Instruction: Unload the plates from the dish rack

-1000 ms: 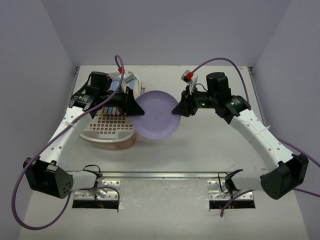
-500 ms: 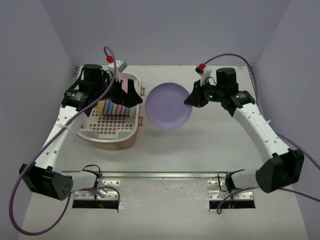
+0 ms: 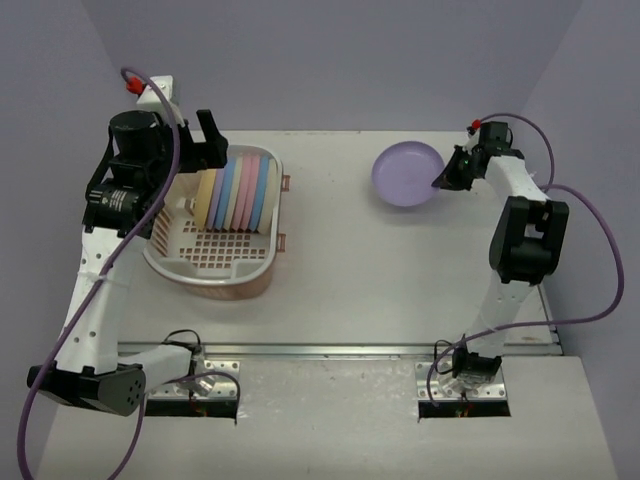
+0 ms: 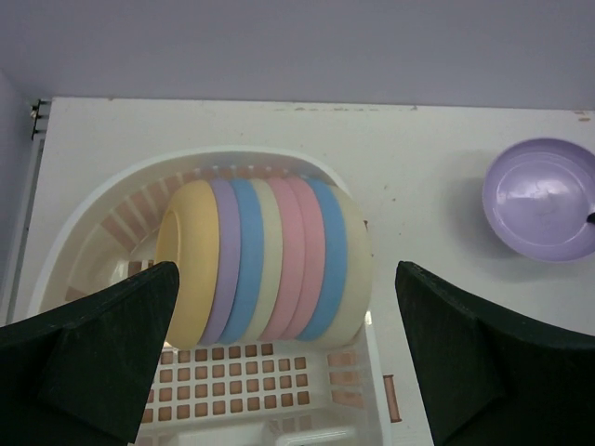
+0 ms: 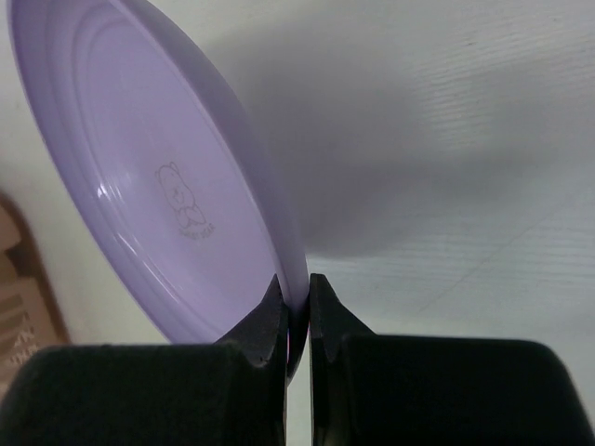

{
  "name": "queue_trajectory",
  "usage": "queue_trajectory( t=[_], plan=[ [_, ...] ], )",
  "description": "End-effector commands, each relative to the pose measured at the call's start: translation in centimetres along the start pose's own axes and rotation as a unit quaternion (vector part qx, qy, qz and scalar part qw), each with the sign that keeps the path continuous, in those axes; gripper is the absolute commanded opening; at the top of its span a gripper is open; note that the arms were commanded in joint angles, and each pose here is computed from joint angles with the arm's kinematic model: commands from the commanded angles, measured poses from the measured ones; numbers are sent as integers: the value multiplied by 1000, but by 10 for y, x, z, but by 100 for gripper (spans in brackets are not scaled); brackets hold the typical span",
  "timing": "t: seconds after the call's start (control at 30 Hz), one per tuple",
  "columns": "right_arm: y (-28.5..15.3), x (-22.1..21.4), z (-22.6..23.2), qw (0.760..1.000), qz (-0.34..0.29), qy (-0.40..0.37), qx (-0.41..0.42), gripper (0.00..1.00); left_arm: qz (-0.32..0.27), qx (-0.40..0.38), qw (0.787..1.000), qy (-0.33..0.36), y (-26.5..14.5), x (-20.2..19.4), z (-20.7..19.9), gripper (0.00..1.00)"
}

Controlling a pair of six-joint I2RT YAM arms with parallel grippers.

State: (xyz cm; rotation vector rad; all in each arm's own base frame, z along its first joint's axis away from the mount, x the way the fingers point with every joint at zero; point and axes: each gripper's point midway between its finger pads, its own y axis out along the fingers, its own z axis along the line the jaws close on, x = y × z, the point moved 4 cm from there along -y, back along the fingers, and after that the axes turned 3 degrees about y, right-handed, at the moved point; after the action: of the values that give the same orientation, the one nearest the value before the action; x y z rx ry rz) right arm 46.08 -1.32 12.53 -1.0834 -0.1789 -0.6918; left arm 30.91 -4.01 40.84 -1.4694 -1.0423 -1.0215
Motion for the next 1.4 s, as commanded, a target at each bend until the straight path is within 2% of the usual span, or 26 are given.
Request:
queue_trajectory(
  t=[0.0, 0.17, 0.3, 0.4, 0.5, 0.53, 0.67, 0.73, 0.87, 1.13, 1.27, 1.37],
  plan=[
    [19, 33, -3, 998, -36, 39, -21, 0, 9, 58, 998, -9, 8, -17, 21, 100],
    [53, 34, -17, 998, -18, 54, -25, 0, 42, 83, 996, -7, 16, -39, 34, 100],
    [67, 41, -23, 999, -15, 45, -16, 0, 56, 73, 996, -10, 19, -49, 33, 100],
    [74, 41, -24, 999, -8, 40, -4, 6, 65, 71, 995, -13, 21, -58, 33, 100],
    [80, 39, -28, 999, -3, 32, -4, 28, 70, 86, 994, -14, 23, -65, 39, 100],
    [82, 38, -30, 1000, -3, 30, -9, 43, 69, 94, 993, -13, 22, -65, 42, 100],
    [79, 39, -37, 999, -8, 23, -34, 66, 65, 115, 991, -11, 19, -62, 49, 100],
    [75, 43, -43, 998, -14, 20, -62, 81, 62, 123, 990, -9, 15, -60, 51, 100],
    [55, 54, -36, 997, -29, 2, -72, 86, 49, 149, 988, -4, 7, -56, 58, 100],
    [-10, 83, -13, 989, -93, -59, -93, 88, 53, 165, 985, 25, -6, -61, 64, 100],
    [-55, 75, 11, 988, -110, -90, -62, 89, 85, 138, 984, 69, -7, -72, 62, 100],
    [-97, 61, 34, 983, -140, -114, -21, 89, 123, 143, 977, 95, -1, -91, 68, 92]
  ],
)
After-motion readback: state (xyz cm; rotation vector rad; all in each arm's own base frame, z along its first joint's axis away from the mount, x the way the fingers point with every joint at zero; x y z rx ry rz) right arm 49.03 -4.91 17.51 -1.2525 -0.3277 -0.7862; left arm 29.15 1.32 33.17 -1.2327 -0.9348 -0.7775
